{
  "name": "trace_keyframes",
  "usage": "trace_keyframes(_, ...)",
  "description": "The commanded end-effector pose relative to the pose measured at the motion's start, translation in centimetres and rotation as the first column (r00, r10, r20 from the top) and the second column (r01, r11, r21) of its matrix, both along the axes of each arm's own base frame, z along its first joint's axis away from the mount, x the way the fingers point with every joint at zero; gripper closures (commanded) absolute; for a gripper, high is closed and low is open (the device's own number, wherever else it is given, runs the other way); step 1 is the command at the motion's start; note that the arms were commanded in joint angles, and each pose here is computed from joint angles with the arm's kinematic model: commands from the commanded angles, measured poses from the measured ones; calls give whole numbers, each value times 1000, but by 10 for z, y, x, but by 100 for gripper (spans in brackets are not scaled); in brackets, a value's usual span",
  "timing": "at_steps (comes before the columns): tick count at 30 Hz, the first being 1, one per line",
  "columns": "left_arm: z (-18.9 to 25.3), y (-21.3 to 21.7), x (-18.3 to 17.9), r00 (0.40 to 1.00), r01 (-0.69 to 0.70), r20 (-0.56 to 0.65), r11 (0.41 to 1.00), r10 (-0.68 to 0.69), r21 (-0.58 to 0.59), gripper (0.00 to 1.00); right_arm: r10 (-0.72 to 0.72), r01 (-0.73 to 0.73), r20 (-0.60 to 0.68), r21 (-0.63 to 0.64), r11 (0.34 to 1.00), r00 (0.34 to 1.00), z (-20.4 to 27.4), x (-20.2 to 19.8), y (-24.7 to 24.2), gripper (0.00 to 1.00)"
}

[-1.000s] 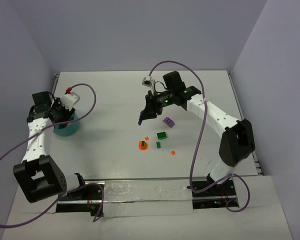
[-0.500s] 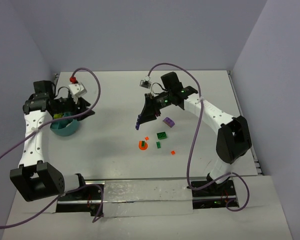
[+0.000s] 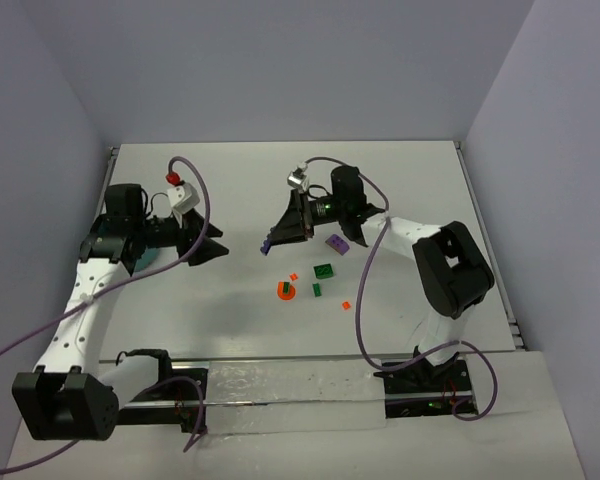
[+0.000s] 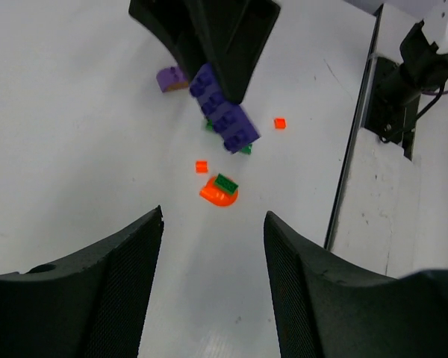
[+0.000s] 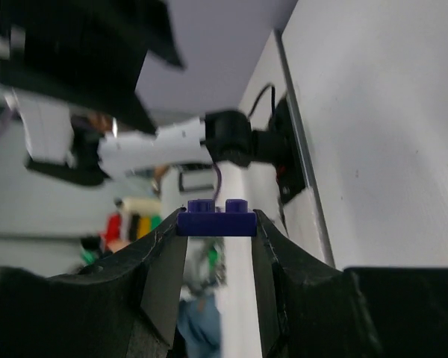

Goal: Sort the legos into containers by color

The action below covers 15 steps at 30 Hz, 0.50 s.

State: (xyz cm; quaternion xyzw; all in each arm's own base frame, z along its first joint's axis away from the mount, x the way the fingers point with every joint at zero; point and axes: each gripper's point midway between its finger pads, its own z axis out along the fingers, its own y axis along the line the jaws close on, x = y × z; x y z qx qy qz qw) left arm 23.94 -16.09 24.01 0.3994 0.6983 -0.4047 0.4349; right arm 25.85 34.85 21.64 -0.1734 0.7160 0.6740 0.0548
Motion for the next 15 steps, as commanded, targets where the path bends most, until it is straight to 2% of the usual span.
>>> trace_keyframes(1,42,-15,17,994,-62,90,996,68,-62,36,-230,237,-86,86,968,969,38,46,-4,100)
trace_keyframes(7,53,-44,21,992,-79,93,991,89,-107,36,-229,282,-268,182,942,936,57,50,-5,100)
trace_keyframes(15,62,-64,40,986,-145,69,981,154,-125,36,-223,305,-342,208,930,913,65,48,-4,100)
